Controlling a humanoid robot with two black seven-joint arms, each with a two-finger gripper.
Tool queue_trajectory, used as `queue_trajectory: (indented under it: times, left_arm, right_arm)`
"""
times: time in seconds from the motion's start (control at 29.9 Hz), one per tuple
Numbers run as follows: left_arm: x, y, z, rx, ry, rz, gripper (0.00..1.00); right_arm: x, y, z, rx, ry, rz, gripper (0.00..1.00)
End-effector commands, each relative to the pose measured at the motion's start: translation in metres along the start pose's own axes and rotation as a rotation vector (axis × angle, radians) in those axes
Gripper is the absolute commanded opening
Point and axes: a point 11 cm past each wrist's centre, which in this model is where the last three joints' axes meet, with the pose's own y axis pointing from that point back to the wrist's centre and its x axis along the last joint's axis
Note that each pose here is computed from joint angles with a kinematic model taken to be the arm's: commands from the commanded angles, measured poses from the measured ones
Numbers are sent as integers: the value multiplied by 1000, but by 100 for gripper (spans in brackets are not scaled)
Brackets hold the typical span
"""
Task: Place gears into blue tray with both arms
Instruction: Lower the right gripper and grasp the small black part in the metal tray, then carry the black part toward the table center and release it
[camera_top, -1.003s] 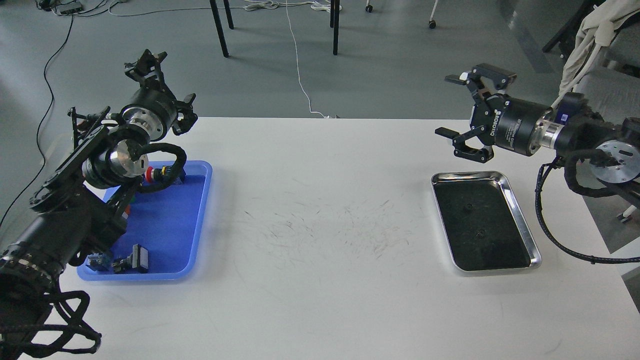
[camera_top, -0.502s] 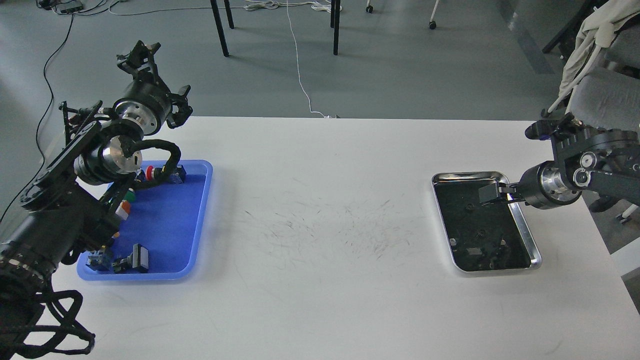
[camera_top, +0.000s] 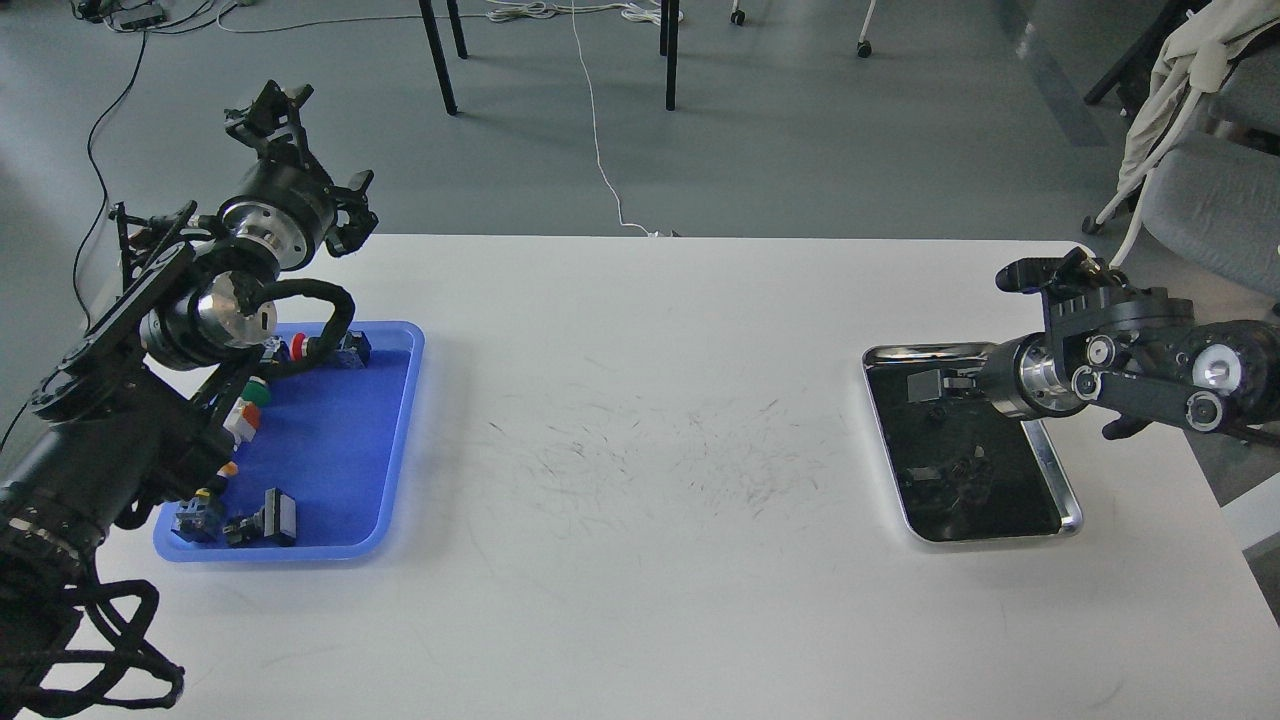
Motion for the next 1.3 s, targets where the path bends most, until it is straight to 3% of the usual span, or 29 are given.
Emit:
queue_trajectory:
  times: [0.0, 0.5, 0.9, 1.1, 1.2, 1.27]
  left_arm:
    - [0, 0, -1, 1, 1, 1, 98]
    - [0, 0, 0, 1, 0, 2, 98]
    - [1, 0, -1, 4, -1, 2, 98]
    - [1, 0, -1, 4, -1, 2, 98]
    - [0, 0, -1, 4, -1, 1, 98]
    - [1, 0, -1, 4, -1, 2, 98]
  right_arm:
    - [1, -1, -2, 3, -1, 4, 98]
    - [-18, -13, -8, 20, -8, -34, 91]
    - [-24, -19, -1, 2, -18, -32, 49]
    - [-21, -19, 0, -2, -19, -23, 25]
    - [-19, -18, -1, 0, -17, -21, 5]
    - [-16, -17, -3, 5, -17, -14, 2]
